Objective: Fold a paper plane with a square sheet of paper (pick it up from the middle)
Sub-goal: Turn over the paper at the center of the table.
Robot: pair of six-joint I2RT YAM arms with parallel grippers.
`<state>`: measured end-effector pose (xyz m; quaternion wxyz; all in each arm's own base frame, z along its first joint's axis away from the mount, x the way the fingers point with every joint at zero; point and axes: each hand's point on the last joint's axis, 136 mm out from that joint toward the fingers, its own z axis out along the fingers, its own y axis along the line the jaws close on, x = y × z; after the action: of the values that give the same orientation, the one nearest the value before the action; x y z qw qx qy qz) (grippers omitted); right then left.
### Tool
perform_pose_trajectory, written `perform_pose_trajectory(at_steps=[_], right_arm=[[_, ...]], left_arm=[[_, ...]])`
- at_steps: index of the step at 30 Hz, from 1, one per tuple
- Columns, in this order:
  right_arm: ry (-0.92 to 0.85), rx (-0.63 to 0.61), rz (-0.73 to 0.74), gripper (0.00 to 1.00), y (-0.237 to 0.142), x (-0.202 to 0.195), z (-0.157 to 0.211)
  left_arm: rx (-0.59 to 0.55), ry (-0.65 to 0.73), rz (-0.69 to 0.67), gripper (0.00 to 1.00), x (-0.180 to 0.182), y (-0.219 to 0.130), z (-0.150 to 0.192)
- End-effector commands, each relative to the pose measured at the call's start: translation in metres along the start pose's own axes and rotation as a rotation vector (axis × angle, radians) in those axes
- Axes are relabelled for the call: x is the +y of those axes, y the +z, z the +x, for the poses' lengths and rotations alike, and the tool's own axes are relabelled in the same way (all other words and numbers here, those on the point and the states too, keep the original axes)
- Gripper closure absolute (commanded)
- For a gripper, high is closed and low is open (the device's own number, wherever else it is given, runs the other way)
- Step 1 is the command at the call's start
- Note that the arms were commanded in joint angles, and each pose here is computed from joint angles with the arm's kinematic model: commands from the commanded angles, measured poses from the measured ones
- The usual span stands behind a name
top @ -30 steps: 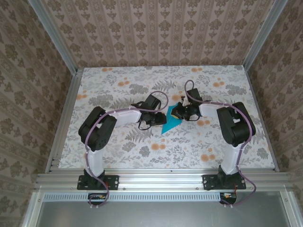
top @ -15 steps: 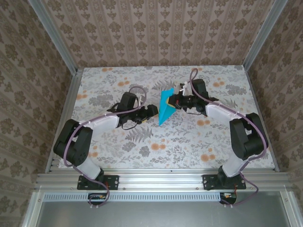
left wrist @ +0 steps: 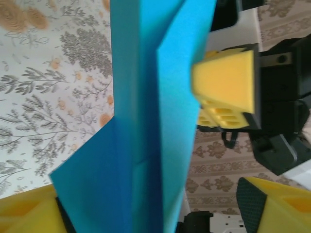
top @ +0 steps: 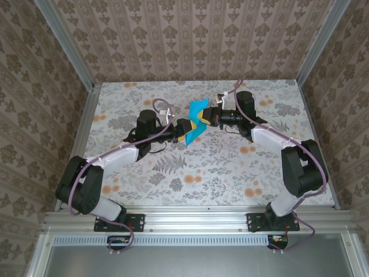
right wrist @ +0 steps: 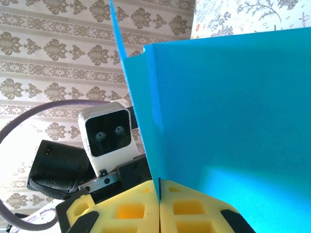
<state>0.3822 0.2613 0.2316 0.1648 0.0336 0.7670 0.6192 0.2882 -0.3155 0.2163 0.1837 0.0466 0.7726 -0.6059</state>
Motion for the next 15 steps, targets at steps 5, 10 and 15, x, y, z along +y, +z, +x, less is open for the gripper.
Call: perform_pose_trajectory(at_steps=[5,10,15], right_arm=[[-0.014,0.027,-0.043,0.92,-0.002,0.011,0.007],[-0.008,0.042,-0.045,0.92,-0.001,0.009,0.01],[0.01,0.059,-0.042,0.91,0.001,0.003,0.012]], left_arm=[[-0.024,0.046,0.045,0.33,-0.019,-0.009,-0.005],[-0.012,0.053,0.015,0.49,-0.014,-0.008,-0.004],[-0.006,0.065,0.013,0.6,-0.014,-0.007,-0.004]])
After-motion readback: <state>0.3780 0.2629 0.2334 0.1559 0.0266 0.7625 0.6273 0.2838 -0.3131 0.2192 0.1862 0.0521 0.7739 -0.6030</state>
